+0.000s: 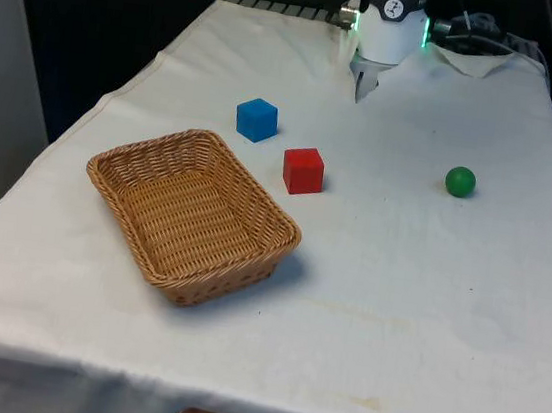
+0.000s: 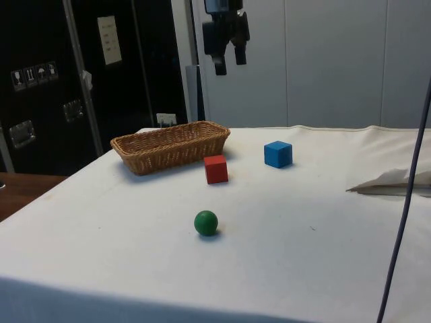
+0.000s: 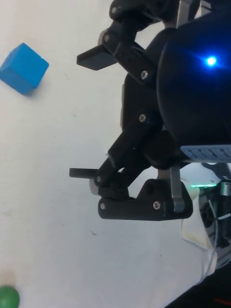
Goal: Place all non-red objects into the basket.
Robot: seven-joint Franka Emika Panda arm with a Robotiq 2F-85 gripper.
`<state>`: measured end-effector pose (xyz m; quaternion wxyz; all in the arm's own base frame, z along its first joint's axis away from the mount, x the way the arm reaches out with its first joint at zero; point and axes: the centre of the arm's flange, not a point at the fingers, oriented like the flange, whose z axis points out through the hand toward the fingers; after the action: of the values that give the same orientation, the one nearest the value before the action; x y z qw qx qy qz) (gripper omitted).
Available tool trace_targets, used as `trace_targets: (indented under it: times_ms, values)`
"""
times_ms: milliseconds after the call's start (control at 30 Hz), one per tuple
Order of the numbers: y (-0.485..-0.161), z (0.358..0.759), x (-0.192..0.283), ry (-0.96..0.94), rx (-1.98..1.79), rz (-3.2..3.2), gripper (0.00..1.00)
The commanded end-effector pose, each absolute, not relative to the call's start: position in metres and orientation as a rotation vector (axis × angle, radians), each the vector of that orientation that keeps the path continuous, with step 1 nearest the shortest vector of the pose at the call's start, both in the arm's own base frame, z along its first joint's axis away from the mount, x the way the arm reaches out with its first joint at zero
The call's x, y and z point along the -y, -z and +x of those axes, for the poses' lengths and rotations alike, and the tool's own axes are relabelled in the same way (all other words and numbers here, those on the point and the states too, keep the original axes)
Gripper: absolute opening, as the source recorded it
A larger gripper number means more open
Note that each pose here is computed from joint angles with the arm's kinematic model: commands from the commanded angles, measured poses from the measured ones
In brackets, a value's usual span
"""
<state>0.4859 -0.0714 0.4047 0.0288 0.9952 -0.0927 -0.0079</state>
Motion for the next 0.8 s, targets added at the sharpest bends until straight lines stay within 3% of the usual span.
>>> trace_targets:
  times_ms: [0,767]
  values:
    - [-0.401,0.486,0.075,0.008,0.301,3.062,1.00]
    - [-0.372,0.475,0.100,-0.007,0.397,3.065,1.00]
